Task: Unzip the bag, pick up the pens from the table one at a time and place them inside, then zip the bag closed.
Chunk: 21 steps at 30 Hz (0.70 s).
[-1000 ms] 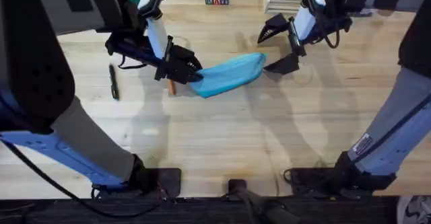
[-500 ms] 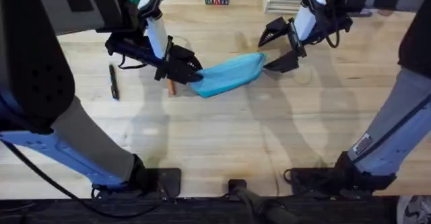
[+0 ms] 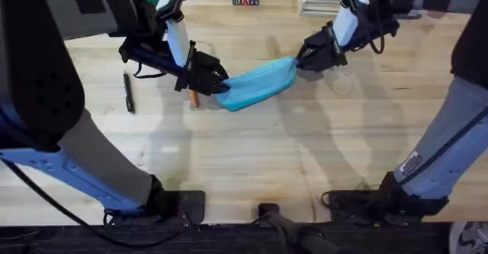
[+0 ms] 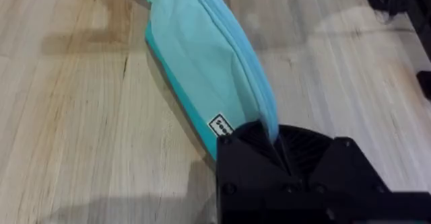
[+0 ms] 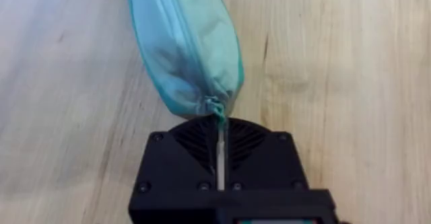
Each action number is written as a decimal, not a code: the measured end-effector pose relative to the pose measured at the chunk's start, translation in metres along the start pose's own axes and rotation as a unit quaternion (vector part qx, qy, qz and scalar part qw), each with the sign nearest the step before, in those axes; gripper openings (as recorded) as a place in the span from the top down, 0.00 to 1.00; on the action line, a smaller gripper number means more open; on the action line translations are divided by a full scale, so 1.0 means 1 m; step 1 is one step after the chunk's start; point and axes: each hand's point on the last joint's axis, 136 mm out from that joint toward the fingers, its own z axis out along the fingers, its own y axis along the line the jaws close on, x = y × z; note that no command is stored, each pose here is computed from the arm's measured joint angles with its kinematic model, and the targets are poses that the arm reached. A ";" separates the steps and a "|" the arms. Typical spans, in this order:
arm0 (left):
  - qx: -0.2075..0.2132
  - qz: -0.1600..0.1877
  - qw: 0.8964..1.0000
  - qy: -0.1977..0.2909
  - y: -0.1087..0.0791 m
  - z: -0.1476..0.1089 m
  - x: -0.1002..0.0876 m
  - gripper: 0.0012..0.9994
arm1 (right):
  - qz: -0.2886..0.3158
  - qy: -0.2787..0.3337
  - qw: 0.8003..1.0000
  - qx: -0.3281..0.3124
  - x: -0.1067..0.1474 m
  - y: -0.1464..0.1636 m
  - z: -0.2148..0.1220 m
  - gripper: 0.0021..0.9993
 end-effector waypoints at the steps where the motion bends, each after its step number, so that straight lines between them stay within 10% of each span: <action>1: 0.000 0.000 1.000 0.000 0.000 0.000 0.000 0.96 | -0.002 0.000 1.000 0.002 0.000 -0.001 0.000 0.95; 16: 0.000 -0.002 1.000 0.000 0.000 0.000 0.000 0.96 | -0.002 0.000 1.000 0.002 0.000 -0.001 0.000 0.95; 21: 0.000 -0.001 1.000 0.000 0.000 0.000 0.000 0.96 | -0.004 0.000 1.000 0.002 0.000 -0.001 0.000 0.43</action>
